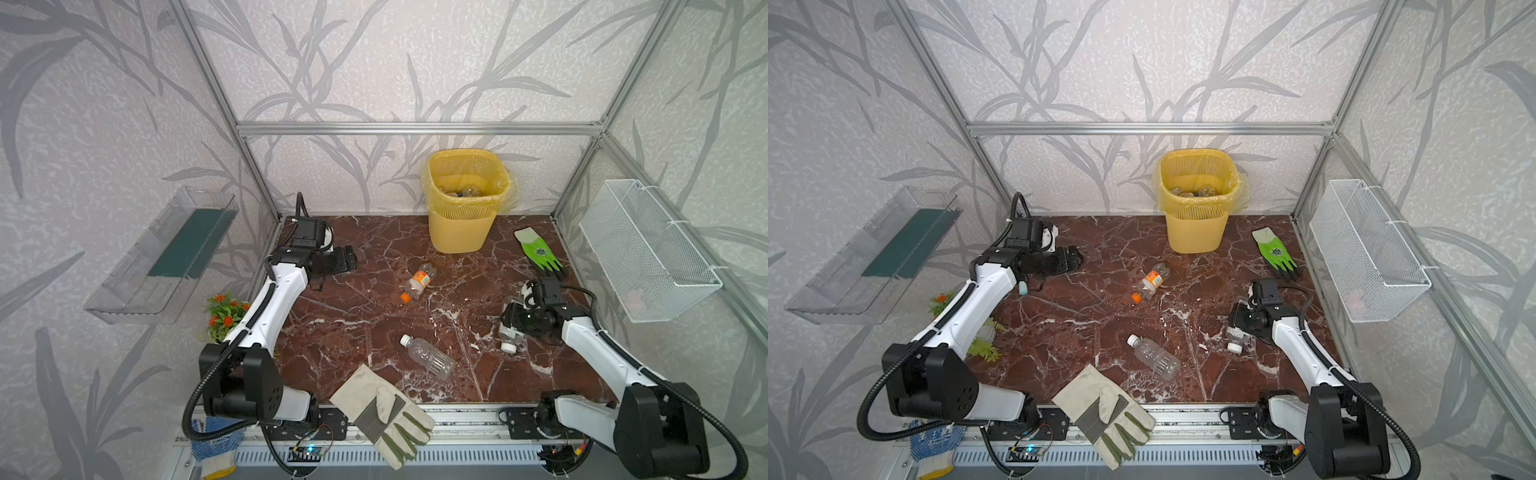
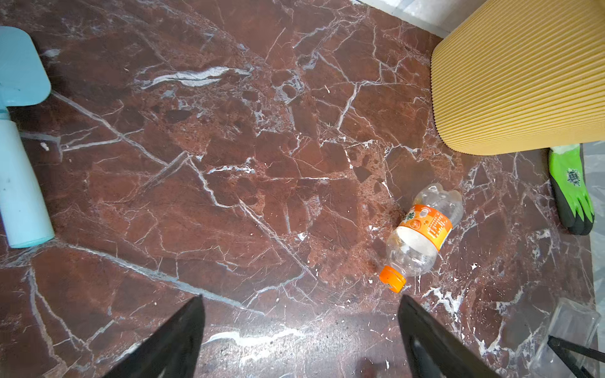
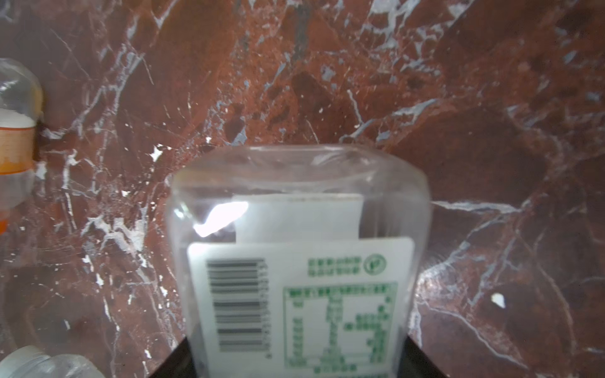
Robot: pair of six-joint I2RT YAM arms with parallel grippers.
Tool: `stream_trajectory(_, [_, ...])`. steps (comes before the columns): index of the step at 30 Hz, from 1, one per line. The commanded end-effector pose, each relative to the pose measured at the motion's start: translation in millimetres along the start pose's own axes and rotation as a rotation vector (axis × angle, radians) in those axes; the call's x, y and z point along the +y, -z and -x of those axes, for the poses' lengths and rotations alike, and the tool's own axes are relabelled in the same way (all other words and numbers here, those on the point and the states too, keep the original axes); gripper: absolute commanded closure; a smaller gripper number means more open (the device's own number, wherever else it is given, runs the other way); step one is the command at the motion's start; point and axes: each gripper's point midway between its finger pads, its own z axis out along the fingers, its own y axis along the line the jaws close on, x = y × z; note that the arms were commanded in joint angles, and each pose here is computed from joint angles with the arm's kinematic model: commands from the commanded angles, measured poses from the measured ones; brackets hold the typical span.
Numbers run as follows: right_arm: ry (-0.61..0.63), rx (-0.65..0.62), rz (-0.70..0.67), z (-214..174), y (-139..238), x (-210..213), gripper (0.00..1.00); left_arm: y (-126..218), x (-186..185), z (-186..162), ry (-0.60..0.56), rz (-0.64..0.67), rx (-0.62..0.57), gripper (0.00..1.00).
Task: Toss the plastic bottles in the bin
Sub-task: 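Lift the white-label bottle over the yellow bin and open the right gripper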
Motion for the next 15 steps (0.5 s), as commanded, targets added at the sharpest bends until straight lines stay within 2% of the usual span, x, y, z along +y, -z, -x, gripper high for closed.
stream_trajectory(1, [0.029, -0.184, 0.140, 78.6, 49.1, 54.4, 0.35, 5.8, -2.7, -1.2, -0.010, -0.019, -0.018, 0.08])
stream_trajectory(5, [0.143, -0.549, 0.337, 217.7, 188.0, 163.0, 0.30, 14.4, -13.5, -5.7, -0.082, 0.012, -0.061, 0.08])
stream_trajectory(7, [0.184, -0.641, 0.436, 260.1, 241.8, 202.7, 0.18, 26.1, -31.6, -10.1, -0.175, 0.025, -0.093, 0.07])
stream_trajectory(8, [0.207, -0.656, 0.454, 273.7, 260.3, 214.6, 0.04, 33.9, -45.1, -16.1, -0.249, 0.013, -0.105, 0.06])
stream_trajectory(11, [0.232, -0.637, 0.390, 283.7, 270.2, 211.1, 0.01, 49.4, -68.3, -45.9, -0.432, -0.037, -0.084, 0.01])
stream_trajectory(13, [0.224, -0.632, 0.343, 280.3, 264.0, 195.6, 0.01, 54.7, -66.9, -63.4, -0.464, -0.051, -0.057, 0.01])
stream_trajectory(15, [0.207, -0.680, 0.362, 272.2, 257.1, 182.1, 0.01, 59.2, -71.1, -77.9, -0.495, -0.097, -0.045, 0.01])
